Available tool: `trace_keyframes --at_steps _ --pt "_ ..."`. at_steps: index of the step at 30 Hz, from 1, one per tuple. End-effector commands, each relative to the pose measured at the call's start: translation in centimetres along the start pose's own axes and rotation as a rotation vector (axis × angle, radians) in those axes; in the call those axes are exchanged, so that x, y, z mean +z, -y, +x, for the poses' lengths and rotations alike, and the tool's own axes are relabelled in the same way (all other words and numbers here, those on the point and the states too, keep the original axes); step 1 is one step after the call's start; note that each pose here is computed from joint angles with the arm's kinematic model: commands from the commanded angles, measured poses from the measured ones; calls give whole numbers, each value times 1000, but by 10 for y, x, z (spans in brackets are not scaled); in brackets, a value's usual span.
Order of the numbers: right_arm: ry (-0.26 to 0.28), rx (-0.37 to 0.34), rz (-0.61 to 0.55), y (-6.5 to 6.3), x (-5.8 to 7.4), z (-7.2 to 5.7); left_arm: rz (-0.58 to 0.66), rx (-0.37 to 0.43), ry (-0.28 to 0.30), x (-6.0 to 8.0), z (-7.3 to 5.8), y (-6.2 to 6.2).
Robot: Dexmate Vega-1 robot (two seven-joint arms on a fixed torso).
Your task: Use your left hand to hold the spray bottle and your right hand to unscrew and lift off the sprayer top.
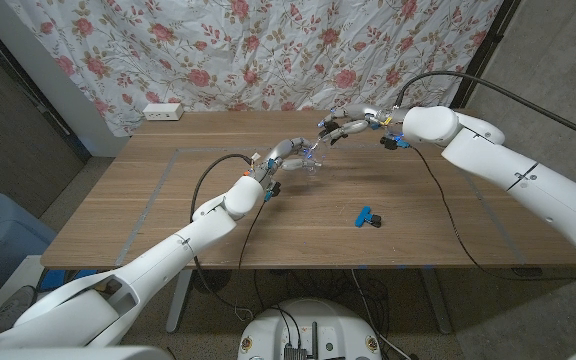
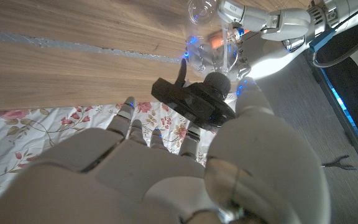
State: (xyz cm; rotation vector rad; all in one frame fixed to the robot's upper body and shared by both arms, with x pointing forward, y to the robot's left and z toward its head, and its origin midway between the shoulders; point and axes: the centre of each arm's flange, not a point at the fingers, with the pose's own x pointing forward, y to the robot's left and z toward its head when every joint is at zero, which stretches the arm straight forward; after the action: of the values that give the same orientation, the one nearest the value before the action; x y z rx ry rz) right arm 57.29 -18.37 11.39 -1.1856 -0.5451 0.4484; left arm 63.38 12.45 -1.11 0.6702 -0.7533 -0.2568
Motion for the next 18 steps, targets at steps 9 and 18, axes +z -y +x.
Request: trace_keyframes --at_steps 9,18 --pt "-13 -29 5 -6 -1 1 0 -3 -3 -1 -4 -1" --pt "-11 -48 14 -8 -3 2 3 -6 -3 0 -3 -2"
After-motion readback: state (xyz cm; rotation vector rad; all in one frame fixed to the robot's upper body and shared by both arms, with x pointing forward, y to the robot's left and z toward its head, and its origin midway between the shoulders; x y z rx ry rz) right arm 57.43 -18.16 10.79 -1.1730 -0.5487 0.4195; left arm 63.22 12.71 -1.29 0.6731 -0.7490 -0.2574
